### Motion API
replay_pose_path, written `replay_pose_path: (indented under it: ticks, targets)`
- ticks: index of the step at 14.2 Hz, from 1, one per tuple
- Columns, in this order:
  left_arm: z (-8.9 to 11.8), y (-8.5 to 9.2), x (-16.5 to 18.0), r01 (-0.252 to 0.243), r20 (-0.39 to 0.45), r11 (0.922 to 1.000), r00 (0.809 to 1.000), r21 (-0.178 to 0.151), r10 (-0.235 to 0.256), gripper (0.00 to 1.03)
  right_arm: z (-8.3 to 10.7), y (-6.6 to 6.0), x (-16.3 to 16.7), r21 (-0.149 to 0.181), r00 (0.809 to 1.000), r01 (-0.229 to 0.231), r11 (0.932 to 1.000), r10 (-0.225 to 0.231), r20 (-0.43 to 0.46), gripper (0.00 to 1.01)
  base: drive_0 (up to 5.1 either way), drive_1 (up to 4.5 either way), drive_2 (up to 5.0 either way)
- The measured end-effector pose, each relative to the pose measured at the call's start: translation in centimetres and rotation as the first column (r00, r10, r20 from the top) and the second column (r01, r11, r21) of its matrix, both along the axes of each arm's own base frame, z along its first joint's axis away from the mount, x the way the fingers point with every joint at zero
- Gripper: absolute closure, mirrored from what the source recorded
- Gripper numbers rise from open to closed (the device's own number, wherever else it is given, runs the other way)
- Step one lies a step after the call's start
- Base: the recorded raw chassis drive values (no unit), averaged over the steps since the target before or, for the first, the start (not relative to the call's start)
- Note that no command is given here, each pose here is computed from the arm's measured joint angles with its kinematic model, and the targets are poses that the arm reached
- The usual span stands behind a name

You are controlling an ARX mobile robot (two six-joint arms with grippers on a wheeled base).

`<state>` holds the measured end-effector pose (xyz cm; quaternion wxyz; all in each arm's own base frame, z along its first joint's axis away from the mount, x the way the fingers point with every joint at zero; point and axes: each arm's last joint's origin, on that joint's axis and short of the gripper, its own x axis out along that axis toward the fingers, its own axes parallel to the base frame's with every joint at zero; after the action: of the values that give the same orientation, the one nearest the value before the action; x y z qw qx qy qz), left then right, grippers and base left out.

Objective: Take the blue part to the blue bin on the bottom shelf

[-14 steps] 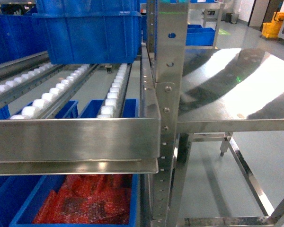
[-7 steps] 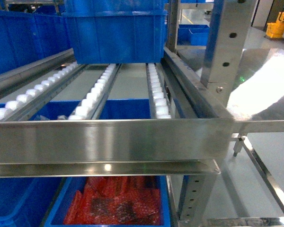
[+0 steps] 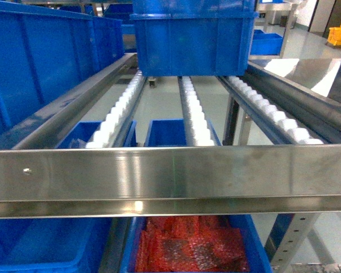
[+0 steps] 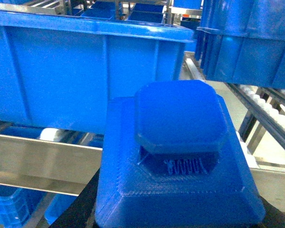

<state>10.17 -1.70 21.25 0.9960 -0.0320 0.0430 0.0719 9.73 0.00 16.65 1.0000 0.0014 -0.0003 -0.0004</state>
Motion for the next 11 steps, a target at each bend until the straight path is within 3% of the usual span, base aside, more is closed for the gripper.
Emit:
replay_pose_path:
  ticks: [11]
  targets:
    - [0.04, 0.03, -0.04, -0.007, 0.004, 1.0000, 1.000, 0.000, 0.007, 0.60, 0.08, 0.01, 0.00, 0.000, 1.000, -0.005, 1.0000, 0.005, 0.007, 0.03, -5.1, 2.36, 2.4]
